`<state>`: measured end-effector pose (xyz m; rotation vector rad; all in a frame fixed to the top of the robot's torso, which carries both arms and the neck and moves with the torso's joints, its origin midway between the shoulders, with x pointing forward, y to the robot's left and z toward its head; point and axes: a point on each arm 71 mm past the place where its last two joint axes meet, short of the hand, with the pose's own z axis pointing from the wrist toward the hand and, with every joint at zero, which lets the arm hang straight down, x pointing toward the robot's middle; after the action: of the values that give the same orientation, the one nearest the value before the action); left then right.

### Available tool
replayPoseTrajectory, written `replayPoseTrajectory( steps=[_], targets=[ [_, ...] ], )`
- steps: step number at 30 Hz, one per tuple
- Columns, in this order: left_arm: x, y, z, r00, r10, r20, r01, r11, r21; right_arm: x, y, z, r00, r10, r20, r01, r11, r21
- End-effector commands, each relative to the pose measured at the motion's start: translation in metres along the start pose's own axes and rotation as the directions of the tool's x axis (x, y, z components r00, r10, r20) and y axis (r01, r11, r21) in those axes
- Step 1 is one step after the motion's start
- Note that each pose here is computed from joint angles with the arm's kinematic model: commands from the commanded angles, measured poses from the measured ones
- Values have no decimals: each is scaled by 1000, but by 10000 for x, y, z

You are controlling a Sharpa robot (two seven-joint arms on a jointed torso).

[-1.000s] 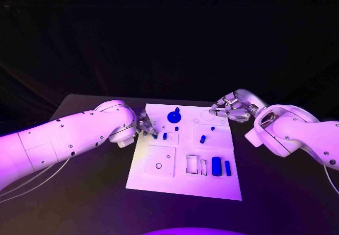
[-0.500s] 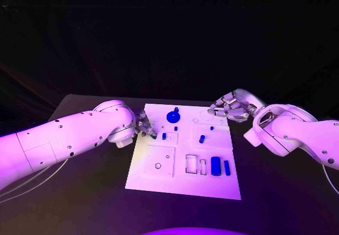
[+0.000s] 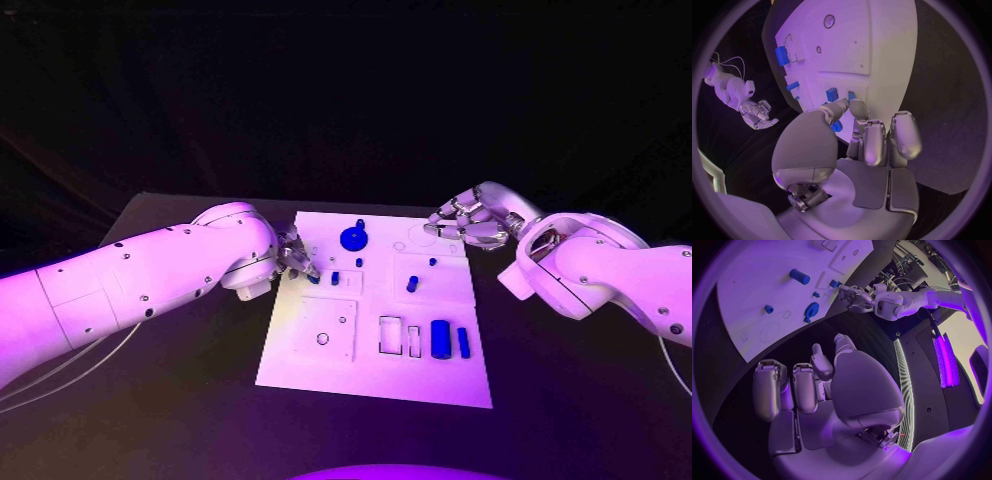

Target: Assemble the parts on the task board

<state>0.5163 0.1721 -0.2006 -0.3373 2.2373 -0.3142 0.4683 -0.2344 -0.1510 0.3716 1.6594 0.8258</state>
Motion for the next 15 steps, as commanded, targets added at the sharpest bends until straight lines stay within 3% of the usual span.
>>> replayPoseTrajectory(
  steps=[1, 15],
  targets=[
    [58, 2, 11, 999, 30, -45, -30, 999, -12, 16, 10, -2, 1000, -2, -17, 2, 1000, -13],
    [49, -5, 35, 999, 20, -39, -21, 1000, -19, 16, 11, -3, 1000, 3, -18, -3, 1000, -15]
  ],
)
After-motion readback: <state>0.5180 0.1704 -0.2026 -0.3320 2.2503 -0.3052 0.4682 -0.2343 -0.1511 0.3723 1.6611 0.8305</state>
